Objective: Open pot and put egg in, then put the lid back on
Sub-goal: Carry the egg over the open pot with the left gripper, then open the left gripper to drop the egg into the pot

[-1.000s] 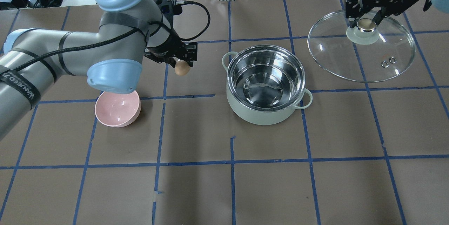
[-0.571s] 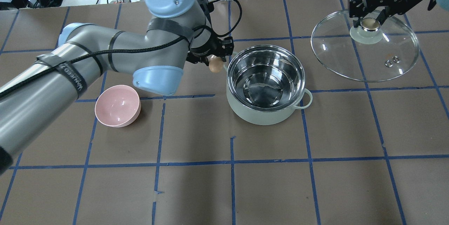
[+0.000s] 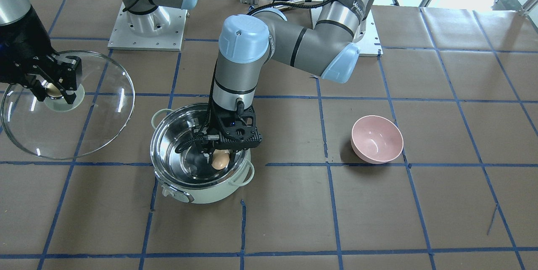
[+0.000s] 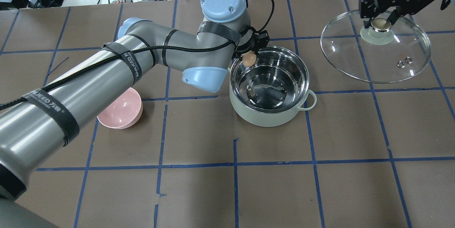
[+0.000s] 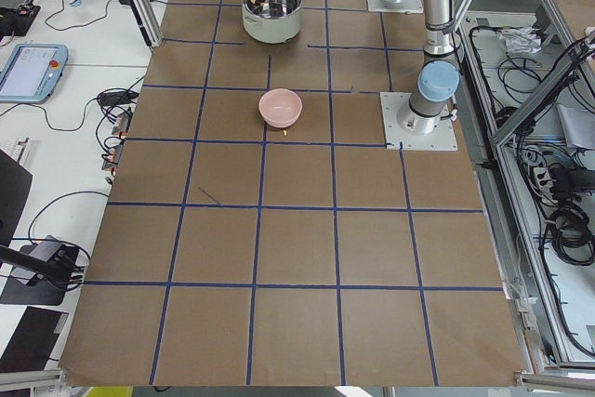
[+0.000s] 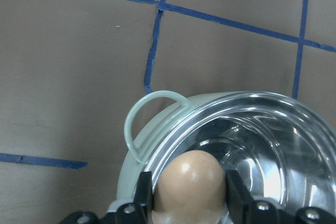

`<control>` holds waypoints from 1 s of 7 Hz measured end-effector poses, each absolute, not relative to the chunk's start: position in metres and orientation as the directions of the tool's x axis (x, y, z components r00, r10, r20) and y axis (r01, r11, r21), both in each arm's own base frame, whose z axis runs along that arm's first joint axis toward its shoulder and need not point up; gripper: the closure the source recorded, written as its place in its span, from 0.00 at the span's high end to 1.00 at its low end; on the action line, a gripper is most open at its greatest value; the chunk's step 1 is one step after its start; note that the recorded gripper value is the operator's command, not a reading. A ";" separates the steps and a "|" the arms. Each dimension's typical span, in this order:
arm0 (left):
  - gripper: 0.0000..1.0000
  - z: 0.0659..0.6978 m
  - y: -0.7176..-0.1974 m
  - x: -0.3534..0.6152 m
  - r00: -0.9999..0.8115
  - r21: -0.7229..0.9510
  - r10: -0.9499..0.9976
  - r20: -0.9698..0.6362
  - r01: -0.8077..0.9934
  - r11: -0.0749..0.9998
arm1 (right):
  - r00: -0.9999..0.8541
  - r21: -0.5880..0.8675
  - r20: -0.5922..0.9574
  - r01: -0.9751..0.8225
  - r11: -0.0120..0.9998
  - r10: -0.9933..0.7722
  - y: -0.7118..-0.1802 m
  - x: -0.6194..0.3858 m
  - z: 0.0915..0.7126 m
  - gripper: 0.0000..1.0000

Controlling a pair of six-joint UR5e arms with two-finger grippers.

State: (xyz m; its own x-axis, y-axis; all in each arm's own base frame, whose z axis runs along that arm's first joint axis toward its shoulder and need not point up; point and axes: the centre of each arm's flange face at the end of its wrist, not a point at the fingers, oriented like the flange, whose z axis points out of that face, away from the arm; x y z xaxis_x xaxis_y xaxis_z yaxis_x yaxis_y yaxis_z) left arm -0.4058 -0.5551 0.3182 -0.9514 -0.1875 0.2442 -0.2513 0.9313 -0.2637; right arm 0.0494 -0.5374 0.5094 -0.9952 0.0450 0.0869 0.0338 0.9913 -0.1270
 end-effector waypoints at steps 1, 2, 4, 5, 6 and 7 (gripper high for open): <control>0.23 0.307 -0.554 -0.415 -0.955 -0.281 -0.184 0.234 -0.247 0.927 | -0.995 -0.126 0.084 0.034 0.991 0.045 -0.537 0.050 0.509 0.38; 0.24 0.297 -0.553 -0.422 -0.958 -0.291 -0.180 0.224 -0.242 0.926 | -0.996 -0.127 0.080 0.036 0.991 0.046 -0.537 0.050 0.510 0.38; 0.49 0.280 -0.557 -0.426 -0.960 -0.314 -0.179 0.217 -0.242 0.918 | -0.996 -0.128 0.071 0.041 0.991 0.050 -0.534 0.053 0.509 0.39; 0.78 0.275 -0.558 -0.426 -0.961 -0.319 -0.181 0.210 -0.243 0.916 | -0.997 -0.127 0.064 0.041 0.991 0.050 -0.531 0.058 0.508 0.39; 0.84 0.272 -0.558 -0.426 -0.962 -0.321 -0.182 0.205 -0.242 0.916 | -0.997 -0.129 0.053 0.043 0.991 0.050 -0.529 0.067 0.507 0.39; 0.91 0.275 -0.557 -0.426 -0.962 -0.326 -0.181 0.206 -0.242 0.914 | -0.997 -0.132 0.046 0.047 0.990 0.054 -0.528 0.073 0.507 0.39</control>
State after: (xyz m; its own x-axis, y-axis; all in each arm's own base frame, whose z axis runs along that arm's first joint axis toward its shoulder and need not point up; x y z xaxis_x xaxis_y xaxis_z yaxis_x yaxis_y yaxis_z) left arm -0.4259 -0.5574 0.2746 -0.9617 -0.1810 0.2060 -0.2418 0.9139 -0.3261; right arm 0.0734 -0.5276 0.5071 -0.9975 0.0540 0.0460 0.0475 0.9901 -0.1323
